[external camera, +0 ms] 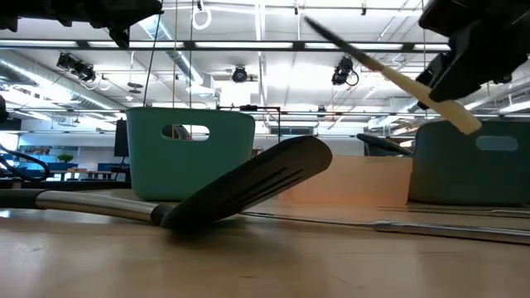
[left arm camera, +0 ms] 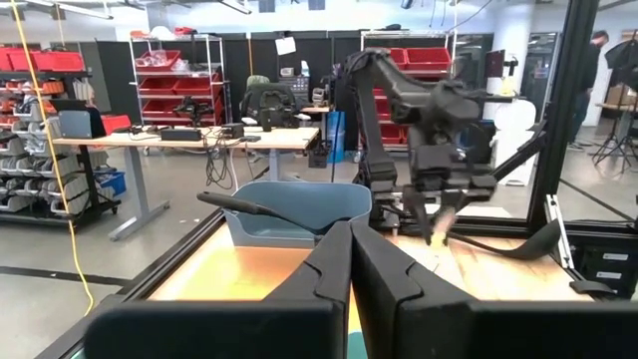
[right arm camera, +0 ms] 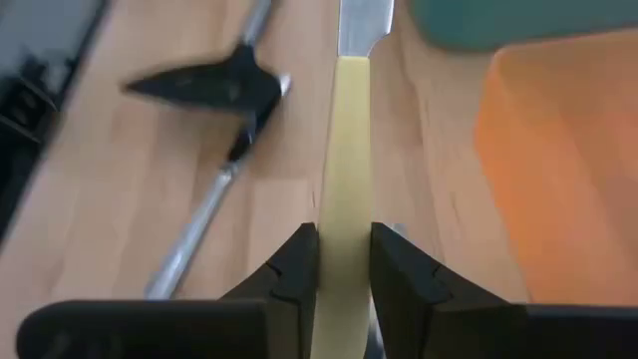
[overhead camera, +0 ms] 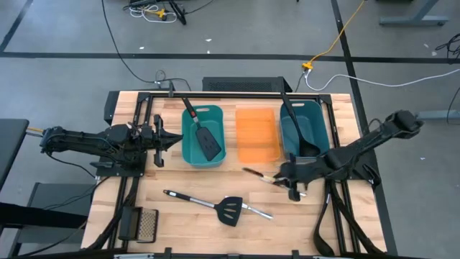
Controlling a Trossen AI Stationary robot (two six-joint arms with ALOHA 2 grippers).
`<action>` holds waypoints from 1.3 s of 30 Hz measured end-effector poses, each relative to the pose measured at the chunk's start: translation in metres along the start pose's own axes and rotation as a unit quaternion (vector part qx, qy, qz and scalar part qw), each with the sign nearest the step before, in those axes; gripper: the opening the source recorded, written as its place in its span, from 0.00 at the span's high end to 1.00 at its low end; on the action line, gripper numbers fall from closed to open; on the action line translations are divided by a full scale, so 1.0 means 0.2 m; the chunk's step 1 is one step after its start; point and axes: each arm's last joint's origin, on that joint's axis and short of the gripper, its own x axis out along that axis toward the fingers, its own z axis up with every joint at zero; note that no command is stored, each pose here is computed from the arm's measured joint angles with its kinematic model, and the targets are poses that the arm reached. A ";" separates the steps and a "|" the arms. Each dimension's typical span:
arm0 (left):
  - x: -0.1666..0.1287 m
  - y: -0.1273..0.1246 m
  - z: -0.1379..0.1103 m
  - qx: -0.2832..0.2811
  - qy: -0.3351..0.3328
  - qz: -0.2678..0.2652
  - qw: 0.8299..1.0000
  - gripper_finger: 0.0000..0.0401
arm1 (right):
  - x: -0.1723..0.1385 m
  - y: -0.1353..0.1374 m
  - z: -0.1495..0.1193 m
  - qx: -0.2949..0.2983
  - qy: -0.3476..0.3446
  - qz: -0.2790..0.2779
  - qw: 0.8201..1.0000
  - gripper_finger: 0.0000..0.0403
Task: Pick & Place Kitchen Items
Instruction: Put the yellow knife into the orange bin
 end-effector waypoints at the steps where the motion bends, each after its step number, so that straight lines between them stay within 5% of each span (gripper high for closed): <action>1: 0.00 0.00 0.00 0.000 0.000 0.000 1.000 0.97 | -0.01 -0.02 -0.03 0.004 -0.018 0.003 1.000 0.80; 8: 0.00 0.00 0.00 0.000 0.000 0.000 1.000 0.97 | -0.11 -0.15 -0.17 0.027 -0.181 0.007 0.983 0.80; 26: 0.00 0.00 0.00 0.001 0.000 0.006 1.000 0.97 | -0.20 -0.28 -0.29 0.045 -0.277 -0.029 0.960 0.80; 32: 0.00 0.00 0.00 0.001 0.000 0.006 1.000 0.97 | -0.33 -0.28 -0.12 0.058 -0.303 -0.078 0.948 0.80; 39: 0.00 0.00 0.00 0.001 0.000 0.006 1.000 0.97 | -0.38 -0.29 0.13 0.071 -0.191 -0.174 0.963 0.80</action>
